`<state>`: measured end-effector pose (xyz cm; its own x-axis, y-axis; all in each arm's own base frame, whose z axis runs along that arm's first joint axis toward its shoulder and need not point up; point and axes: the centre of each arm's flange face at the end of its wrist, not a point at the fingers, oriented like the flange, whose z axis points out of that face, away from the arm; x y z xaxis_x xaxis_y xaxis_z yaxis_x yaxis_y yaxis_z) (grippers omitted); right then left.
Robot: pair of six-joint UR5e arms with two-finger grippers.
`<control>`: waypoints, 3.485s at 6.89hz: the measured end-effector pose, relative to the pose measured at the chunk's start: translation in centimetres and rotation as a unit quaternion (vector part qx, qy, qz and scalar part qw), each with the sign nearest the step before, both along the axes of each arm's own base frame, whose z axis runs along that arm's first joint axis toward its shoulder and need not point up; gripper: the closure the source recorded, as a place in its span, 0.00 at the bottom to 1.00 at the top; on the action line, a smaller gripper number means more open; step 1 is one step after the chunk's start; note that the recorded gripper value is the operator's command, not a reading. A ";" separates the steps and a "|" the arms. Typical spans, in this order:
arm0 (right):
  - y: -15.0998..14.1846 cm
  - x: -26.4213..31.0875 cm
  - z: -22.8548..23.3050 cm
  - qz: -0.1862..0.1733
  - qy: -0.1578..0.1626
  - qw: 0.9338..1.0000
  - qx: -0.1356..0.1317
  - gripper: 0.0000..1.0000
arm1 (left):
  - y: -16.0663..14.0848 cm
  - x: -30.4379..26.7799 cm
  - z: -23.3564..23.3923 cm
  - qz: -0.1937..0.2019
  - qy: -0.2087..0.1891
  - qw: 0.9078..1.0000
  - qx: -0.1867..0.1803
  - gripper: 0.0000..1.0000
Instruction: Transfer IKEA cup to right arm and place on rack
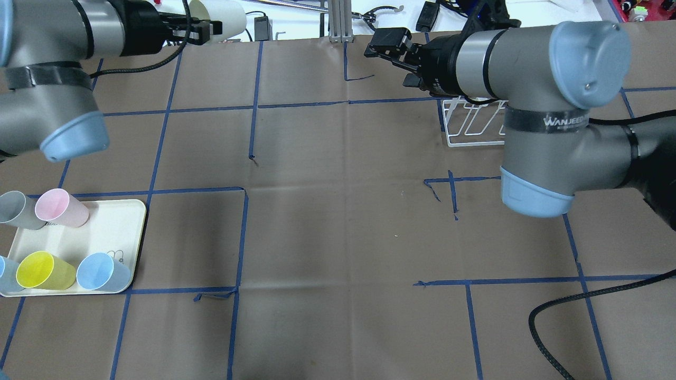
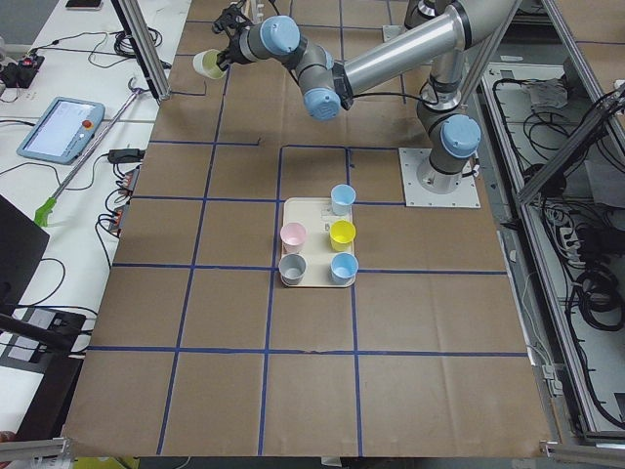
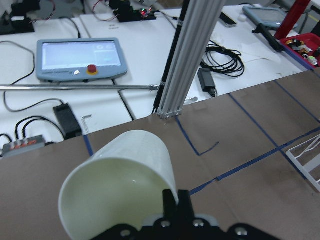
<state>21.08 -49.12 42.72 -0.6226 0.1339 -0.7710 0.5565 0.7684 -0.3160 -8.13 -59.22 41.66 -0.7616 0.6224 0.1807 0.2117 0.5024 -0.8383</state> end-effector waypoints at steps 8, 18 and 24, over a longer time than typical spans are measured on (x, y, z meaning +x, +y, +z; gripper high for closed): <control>0.9 2.1 -4.3 -0.140 -0.260 0.953 0.065 0.00 | 6.0 -9.7 -6.9 -0.038 0.170 0.983 -0.061 0.96; -5.1 5.9 -7.3 -0.108 -0.263 0.957 0.060 0.00 | 6.9 -11.8 -7.0 -0.048 0.171 0.983 -0.046 0.96; -7.0 7.2 -8.2 -0.101 -0.262 0.958 0.063 0.00 | 7.0 -12.0 -7.0 -0.050 0.172 0.983 -0.044 0.96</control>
<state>28.31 -56.10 34.55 -0.1060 0.3223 -0.9407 0.7542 0.6425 0.1352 -20.15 -52.21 34.64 -0.5989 0.7159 0.3589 -0.0468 0.4161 -0.9081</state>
